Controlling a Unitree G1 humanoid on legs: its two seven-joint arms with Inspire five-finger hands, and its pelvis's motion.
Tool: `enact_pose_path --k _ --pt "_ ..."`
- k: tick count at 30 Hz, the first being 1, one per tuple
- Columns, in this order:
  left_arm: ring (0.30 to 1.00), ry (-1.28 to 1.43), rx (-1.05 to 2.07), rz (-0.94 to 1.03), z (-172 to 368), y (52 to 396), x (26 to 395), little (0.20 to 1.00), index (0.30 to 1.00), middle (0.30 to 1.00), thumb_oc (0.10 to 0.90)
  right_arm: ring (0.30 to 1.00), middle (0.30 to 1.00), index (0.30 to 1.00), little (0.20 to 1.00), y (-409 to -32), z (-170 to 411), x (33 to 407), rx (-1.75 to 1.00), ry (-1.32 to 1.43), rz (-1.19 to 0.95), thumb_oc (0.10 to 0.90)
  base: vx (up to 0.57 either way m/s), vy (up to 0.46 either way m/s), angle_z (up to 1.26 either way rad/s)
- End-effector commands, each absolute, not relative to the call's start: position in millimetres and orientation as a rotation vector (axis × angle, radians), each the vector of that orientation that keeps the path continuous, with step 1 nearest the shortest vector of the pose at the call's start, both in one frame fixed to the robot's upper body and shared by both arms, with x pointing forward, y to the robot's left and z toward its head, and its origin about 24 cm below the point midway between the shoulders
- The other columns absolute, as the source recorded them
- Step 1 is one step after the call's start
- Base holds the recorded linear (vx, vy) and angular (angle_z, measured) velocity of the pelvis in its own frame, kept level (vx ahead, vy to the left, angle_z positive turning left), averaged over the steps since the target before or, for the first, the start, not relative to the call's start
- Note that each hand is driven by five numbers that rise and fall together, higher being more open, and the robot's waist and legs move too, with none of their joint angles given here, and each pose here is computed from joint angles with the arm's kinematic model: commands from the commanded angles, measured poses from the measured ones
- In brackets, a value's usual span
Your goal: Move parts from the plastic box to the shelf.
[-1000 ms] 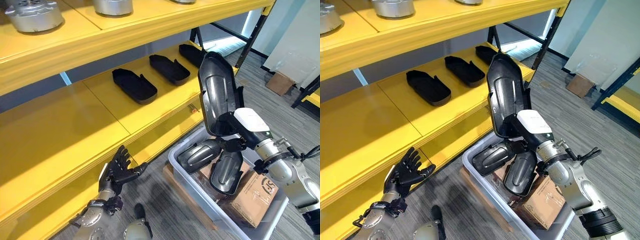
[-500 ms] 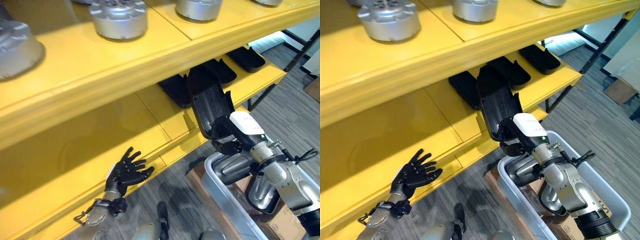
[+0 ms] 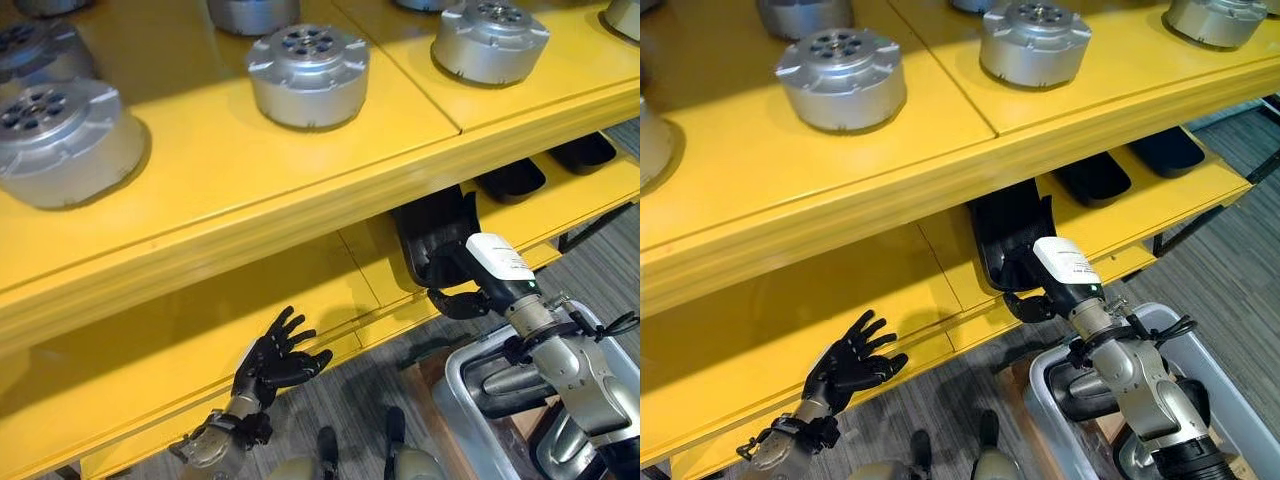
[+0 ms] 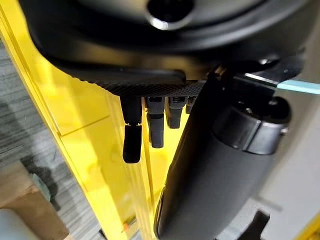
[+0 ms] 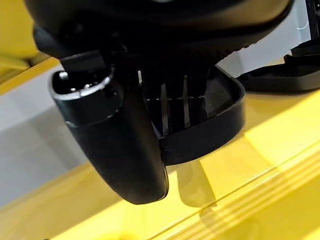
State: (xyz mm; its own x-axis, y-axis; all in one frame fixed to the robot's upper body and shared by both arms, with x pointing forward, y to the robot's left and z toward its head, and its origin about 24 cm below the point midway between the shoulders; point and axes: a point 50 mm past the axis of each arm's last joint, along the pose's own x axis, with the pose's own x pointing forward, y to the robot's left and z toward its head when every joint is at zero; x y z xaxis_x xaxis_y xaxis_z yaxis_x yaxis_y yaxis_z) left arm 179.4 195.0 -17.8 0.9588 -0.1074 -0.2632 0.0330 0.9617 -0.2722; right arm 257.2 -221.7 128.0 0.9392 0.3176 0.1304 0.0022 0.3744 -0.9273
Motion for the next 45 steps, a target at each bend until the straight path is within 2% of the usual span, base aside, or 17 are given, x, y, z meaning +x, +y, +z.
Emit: enact_pose_path --k 1,22,33,45 --pt "1.0 -0.014 -0.226 -0.026 32 211 217 1.0 1.0 1.0 0.9 0.3 0.3 0.3 0.3 -226 190 262 -1.143 -0.586 0.047 0.4 0.02 -0.087 -0.01" --pt "1.0 -0.021 -0.263 -0.039 34 204 224 1.0 1.0 1.0 0.9 0.3 0.3 0.3 0.3 -222 223 266 -1.124 -0.727 0.014 0.4 -0.05 -0.113 0.25" --pt "1.0 -0.021 -0.268 -0.052 35 201 224 1.0 1.0 1.0 0.9 0.3 0.3 0.3 0.3 -229 223 268 -1.134 -0.702 -0.026 0.4 0.05 0.142 0.39" --pt "1.0 -0.028 -0.226 -0.115 42 200 227 1.0 1.0 1.0 0.9 0.3 0.3 0.3 0.3 -210 215 286 -1.087 -0.672 0.061 0.4 0.05 0.112 0.14"
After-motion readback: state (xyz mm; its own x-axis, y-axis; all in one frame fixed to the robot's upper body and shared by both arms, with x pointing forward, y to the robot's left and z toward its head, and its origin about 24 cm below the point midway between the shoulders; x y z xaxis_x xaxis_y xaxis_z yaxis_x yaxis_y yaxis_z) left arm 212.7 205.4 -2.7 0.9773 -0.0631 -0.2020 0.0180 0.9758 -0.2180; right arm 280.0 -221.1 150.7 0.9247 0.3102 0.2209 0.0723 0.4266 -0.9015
